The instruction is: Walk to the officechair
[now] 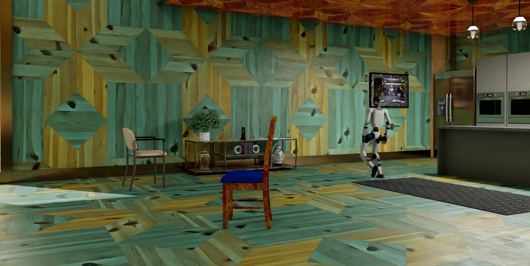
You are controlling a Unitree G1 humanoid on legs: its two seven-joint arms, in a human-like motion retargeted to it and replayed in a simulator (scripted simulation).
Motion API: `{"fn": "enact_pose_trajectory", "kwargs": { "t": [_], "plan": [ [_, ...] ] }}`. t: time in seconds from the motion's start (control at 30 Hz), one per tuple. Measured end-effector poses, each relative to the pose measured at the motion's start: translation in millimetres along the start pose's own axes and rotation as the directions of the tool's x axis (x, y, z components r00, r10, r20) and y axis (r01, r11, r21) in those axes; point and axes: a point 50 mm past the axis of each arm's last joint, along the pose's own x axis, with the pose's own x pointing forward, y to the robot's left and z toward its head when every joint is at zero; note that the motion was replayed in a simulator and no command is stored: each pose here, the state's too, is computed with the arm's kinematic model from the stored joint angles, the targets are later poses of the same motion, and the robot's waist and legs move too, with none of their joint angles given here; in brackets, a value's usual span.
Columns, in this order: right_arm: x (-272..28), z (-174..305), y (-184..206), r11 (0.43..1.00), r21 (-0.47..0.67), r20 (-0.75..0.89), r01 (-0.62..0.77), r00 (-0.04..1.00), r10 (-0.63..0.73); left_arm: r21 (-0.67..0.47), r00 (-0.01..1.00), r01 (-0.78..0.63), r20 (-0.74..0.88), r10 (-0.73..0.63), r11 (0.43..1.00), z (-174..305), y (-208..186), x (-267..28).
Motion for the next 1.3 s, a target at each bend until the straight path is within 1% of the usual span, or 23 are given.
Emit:
{"fn": "enact_pose_trajectory", "kwargs": {
  "t": [0.03, 0.07, 0.1, 0.17, 0.27, 0.33, 0.43, 0.47, 0.57, 0.67, 0.7, 0.73, 0.8, 0.83, 0.9, 0.97, 1.0, 1.1, 1.13, 1.17, 1.23, 1.27, 1.3],
  "plan": [
    [1, 13, -8, 1.000, -0.014, 0.047, 0.016, 0.999, -0.016, 0.026, 0.995, 0.048, -0.085, -0.046, 0.999, -19, -14, -1],
    [1, 27, -15, 0.999, 0.003, 0.101, 0.038, 0.994, -0.038, -0.019, 0.991, 0.042, -0.129, -0.044, 0.999, -32, -19, -5],
    [1, 37, -22, 0.998, 0.011, 0.141, 0.057, 0.988, -0.058, -0.032, 0.983, 0.049, -0.173, -0.054, 0.998, -45, -24, -10],
    [-3, 52, -45, 0.992, 0.045, 0.204, 0.122, 0.970, -0.128, -0.004, 0.971, 0.097, -0.217, -0.096, 0.995, -61, -36, -19],
    [-5, 37, -55, 0.978, 0.127, 0.151, 0.165, 0.971, -0.183, 0.010, 0.949, 0.141, -0.287, -0.132, 0.990, -82, -48, -31],
    [-3, 12, -36, 0.980, 0.152, 0.054, 0.130, 0.989, -0.140, 0.005, 0.935, 0.141, -0.330, -0.131, 0.990, -94, -48, -37],
    [-4, -13, -17, 0.989, 0.121, -0.035, 0.084, 0.996, -0.080, -0.020, 0.963, 0.064, -0.262, -0.067, 0.998, -76, -28, -26],
    [-6, -19, -13, 0.993, 0.101, -0.054, 0.068, 0.997, -0.063, 0.003, 0.976, 0.057, -0.211, -0.055, 0.998, -63, -21, -21],
    [-18, -48, -8, 0.990, 0.118, -0.128, 0.073, 0.990, -0.058, -0.025, 0.997, -0.043, -0.070, 0.041, 0.999, -24, 12, -9],
    [-29, -73, 6, 0.988, 0.144, -0.195, 0.059, 0.980, -0.030, -0.031, 0.991, -0.130, 0.016, 0.130, 0.991, -3, 44, -9],
    [-28, -73, 7, 0.992, 0.120, -0.203, 0.044, 0.979, -0.019, -0.045, 0.989, -0.141, 0.029, 0.142, 0.989, 1, 47, -9],
    [-25, -70, 4, 0.993, 0.106, -0.204, 0.044, 0.979, -0.022, -0.092, 0.987, -0.152, 0.032, 0.156, 0.984, 6, 46, -5],
    [-20, -60, -20, 0.994, 0.069, -0.188, 0.088, 0.979, -0.073, -0.041, 0.994, -0.082, 0.074, 0.085, 0.996, 23, 27, 3],
    [-18, -54, -30, 0.988, 0.092, -0.164, 0.123, 0.981, -0.107, -0.040, 0.994, -0.062, 0.088, 0.065, 0.997, 25, 20, 3],
    [-15, -39, -36, 0.987, 0.093, -0.105, 0.133, 0.987, -0.123, -0.017, 0.999, 0.004, 0.044, -0.003, 1.000, 11, -4, 1],
    [-15, -24, -38, 0.984, 0.108, -0.040, 0.140, 0.990, -0.137, -0.012, 0.997, 0.060, -0.056, -0.060, 0.998, -18, -24, -6],
    [-13, -14, -38, 0.985, 0.110, -0.003, 0.136, 0.991, -0.137, -0.030, 0.992, 0.067, -0.105, -0.070, 0.997, -34, -30, -11],
    [-10, 15, -48, 0.984, 0.099, 0.097, 0.150, 0.982, -0.160, -0.009, 0.958, 0.132, -0.254, -0.130, 0.991, -78, -49, -32],
    [-8, 29, -51, 0.987, 0.070, 0.140, 0.148, 0.978, -0.157, 0.005, 0.940, 0.161, -0.304, -0.152, 0.987, -92, -55, -40],
    [-8, 42, -59, 0.985, 0.057, 0.179, 0.163, 0.969, -0.171, -0.012, 0.926, 0.163, -0.343, -0.158, 0.986, -104, -59, -47],
    [-8, 45, -66, 0.981, 0.069, 0.185, 0.182, 0.964, -0.192, 0.028, 0.891, 0.213, -0.415, -0.182, 0.977, -120, -64, -56],
    [-8, 35, -64, 0.980, 0.082, 0.154, 0.182, 0.969, -0.193, 0.045, 0.882, 0.236, -0.429, -0.194, 0.971, -124, -67, -58],
    [-8, 24, -58, 0.983, 0.076, 0.116, 0.166, 0.978, -0.174, 0.027, 0.880, 0.232, -0.432, -0.198, 0.972, -125, -70, -60]
  ]
}}
